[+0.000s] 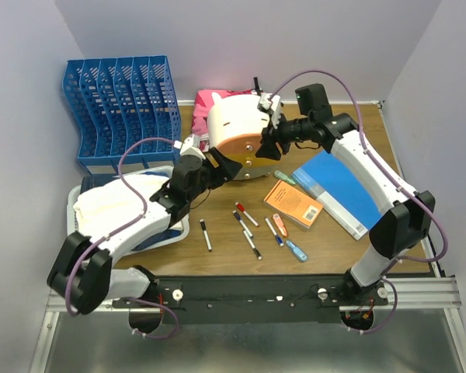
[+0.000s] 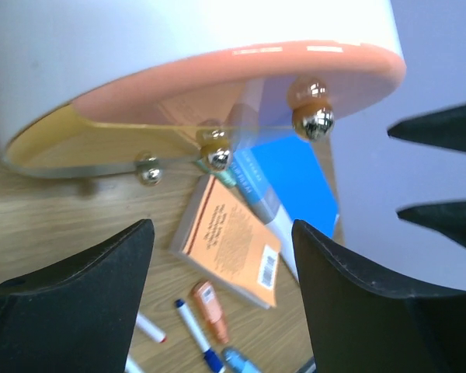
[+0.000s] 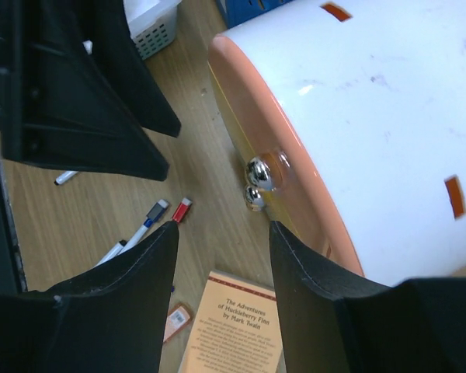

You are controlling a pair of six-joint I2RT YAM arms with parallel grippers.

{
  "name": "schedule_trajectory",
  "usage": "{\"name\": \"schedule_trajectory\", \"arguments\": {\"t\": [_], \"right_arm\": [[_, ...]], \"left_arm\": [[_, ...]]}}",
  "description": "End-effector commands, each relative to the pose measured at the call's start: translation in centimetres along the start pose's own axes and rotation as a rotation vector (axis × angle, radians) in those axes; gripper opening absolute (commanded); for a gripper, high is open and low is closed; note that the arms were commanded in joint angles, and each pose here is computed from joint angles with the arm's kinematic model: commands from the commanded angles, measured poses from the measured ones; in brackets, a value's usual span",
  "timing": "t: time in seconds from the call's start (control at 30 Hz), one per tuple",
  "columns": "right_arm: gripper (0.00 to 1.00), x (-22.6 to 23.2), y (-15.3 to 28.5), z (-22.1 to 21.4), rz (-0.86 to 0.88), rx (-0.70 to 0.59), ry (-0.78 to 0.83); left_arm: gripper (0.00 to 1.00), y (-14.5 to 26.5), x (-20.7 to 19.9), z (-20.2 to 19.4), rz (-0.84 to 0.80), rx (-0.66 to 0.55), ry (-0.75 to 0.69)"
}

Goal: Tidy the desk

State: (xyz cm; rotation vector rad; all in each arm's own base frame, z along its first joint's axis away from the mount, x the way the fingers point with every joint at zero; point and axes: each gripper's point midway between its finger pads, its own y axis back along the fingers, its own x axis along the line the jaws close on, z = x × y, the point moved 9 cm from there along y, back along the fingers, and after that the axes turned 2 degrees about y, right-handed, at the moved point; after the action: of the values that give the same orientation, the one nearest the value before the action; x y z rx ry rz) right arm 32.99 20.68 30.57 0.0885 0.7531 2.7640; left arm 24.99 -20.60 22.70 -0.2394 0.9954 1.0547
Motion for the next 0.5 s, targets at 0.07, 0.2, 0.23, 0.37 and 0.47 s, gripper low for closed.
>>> {"name": "schedule_trajectory", "arguments": {"t": [0.07, 0.2, 0.23, 0.37, 0.47], "right_arm": [[0.58, 0.2, 3.5, -0.6, 0.043, -0.083, -0.156], [0.58, -0.1, 4.3, -1.1, 0.039, -0.102, -0.191], [0.58, 0.0, 4.5, -1.1, 0.038, -0.107, -0.192], [0.58, 0.0, 4.7, -1.6, 0.039, -0.114, -0.214], [0.58, 0.0, 4.8, -1.8, 0.041, -0.117, -0.224]], "left_arm": [[0.76, -3.7, -2.1, 0.8, -0.128, -0.06, 0.207], [0.72, -5.4, -1.3, 0.4, -0.074, -0.073, 0.269], [0.71, -5.8, -0.9, 0.2, -0.059, -0.08, 0.285], [0.65, -7.1, -0.4, -0.4, -0.032, -0.099, 0.347], [0.6, -8.2, 0.0, -0.9, -0.008, -0.101, 0.367]]}}
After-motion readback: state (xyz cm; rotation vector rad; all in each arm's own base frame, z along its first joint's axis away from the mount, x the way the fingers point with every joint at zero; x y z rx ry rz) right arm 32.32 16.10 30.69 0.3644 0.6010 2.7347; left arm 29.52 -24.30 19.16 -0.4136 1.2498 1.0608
